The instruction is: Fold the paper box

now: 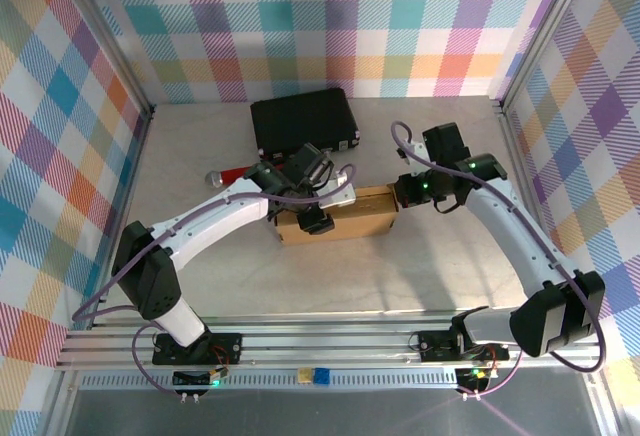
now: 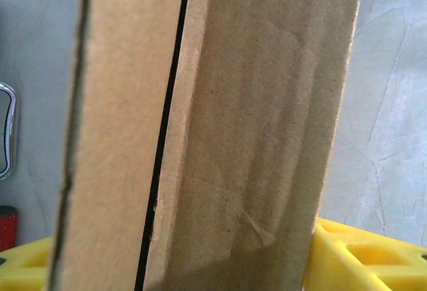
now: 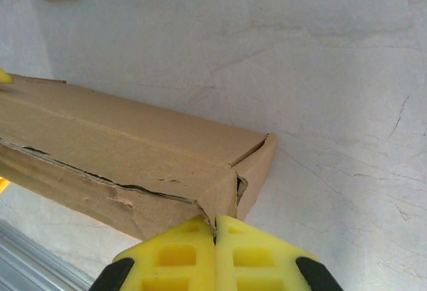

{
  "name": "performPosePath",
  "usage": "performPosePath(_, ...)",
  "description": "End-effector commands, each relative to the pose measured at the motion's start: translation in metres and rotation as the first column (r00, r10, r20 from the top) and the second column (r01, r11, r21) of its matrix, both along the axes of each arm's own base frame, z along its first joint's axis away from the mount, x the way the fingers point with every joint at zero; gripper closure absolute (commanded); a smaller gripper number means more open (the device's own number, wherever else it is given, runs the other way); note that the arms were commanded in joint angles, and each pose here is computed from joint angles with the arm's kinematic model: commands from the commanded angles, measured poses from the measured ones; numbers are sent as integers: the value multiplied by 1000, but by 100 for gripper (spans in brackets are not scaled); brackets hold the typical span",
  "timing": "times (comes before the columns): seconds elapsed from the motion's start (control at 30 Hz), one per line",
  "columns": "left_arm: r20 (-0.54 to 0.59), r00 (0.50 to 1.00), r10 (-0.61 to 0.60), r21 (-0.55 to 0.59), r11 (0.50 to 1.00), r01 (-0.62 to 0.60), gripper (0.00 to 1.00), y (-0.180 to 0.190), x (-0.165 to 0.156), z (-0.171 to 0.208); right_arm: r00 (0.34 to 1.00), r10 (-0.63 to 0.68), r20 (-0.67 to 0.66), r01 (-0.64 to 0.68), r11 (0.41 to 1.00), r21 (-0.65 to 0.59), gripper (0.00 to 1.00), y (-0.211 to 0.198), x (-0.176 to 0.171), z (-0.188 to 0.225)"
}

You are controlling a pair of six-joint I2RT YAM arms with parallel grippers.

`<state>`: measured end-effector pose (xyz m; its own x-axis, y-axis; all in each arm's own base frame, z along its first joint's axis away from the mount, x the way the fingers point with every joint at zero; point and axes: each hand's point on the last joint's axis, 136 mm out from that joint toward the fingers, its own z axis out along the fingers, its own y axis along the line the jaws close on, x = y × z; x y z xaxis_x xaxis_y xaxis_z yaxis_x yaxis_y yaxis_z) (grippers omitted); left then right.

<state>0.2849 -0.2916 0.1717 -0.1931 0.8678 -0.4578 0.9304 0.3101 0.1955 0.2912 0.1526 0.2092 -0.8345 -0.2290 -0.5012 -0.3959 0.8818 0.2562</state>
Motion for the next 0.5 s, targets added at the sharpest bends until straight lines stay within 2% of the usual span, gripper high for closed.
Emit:
performPosePath(0.0, -3, 998, 56, -17, 998, -56, 35, 2, 10, 8, 999, -35, 23, 34, 999, 37, 100, 4, 2, 1)
performPosePath(0.47, 3, 996, 89, -3, 996, -89, 33, 4, 20, 5, 986, -167, 20, 164, 983, 84, 100, 2, 16, -13)
